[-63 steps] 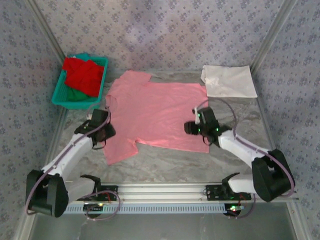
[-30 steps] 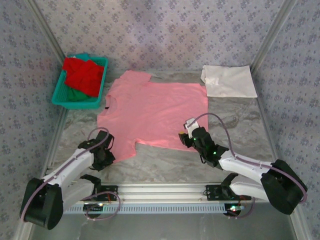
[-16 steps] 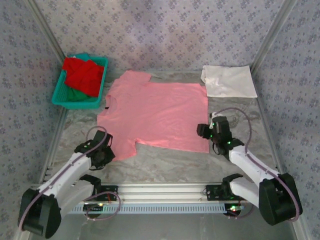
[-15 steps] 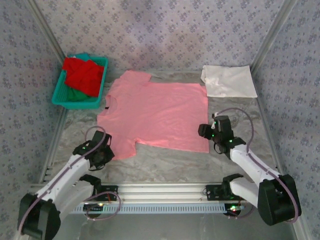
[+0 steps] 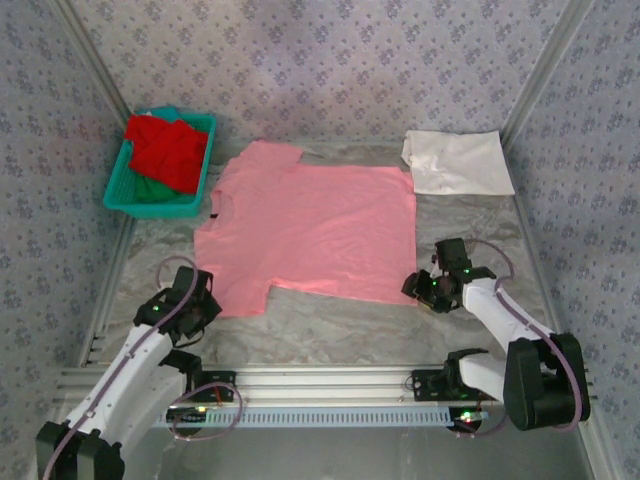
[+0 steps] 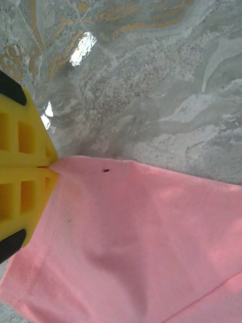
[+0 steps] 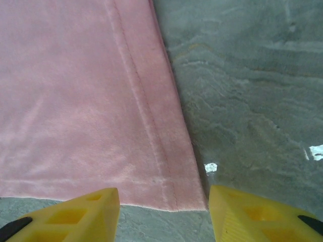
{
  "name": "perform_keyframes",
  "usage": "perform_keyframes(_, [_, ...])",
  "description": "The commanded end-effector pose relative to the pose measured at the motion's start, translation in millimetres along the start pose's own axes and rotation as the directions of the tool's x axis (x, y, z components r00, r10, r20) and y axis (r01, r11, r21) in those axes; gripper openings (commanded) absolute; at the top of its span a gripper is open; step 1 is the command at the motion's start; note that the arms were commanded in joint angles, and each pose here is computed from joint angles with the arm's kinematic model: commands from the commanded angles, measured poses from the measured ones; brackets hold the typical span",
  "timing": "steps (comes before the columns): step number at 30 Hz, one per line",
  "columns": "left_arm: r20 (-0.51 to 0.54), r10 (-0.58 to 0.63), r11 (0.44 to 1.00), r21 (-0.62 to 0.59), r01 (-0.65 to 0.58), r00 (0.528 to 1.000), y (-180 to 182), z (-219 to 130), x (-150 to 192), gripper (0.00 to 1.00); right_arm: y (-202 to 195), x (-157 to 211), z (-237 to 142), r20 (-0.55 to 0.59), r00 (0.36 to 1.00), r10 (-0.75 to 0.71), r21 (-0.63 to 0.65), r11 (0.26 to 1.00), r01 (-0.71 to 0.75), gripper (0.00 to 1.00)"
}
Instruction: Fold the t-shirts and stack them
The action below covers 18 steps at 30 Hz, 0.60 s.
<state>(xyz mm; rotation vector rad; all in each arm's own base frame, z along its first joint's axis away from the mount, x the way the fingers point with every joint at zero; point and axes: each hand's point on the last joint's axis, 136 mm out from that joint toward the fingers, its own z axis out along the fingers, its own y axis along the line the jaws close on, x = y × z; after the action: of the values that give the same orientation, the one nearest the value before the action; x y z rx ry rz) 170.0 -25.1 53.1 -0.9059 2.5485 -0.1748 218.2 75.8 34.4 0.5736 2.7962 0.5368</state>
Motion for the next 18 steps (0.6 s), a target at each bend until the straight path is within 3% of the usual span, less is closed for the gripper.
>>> perform_keyframes(1, [0.003,-0.005,0.999,-0.042,0.005,1.000,12,0,2,0.00,-5,5,-4,-0.013,0.999,0.029,0.034,0.999,-0.029,0.51])
perform_keyframes(18, [0.011,-0.038,0.998,0.042,0.038,0.999,2,-3,2,0.00,-3,12,16,-0.027,0.999,0.020,0.066,0.998,-0.018,0.36])
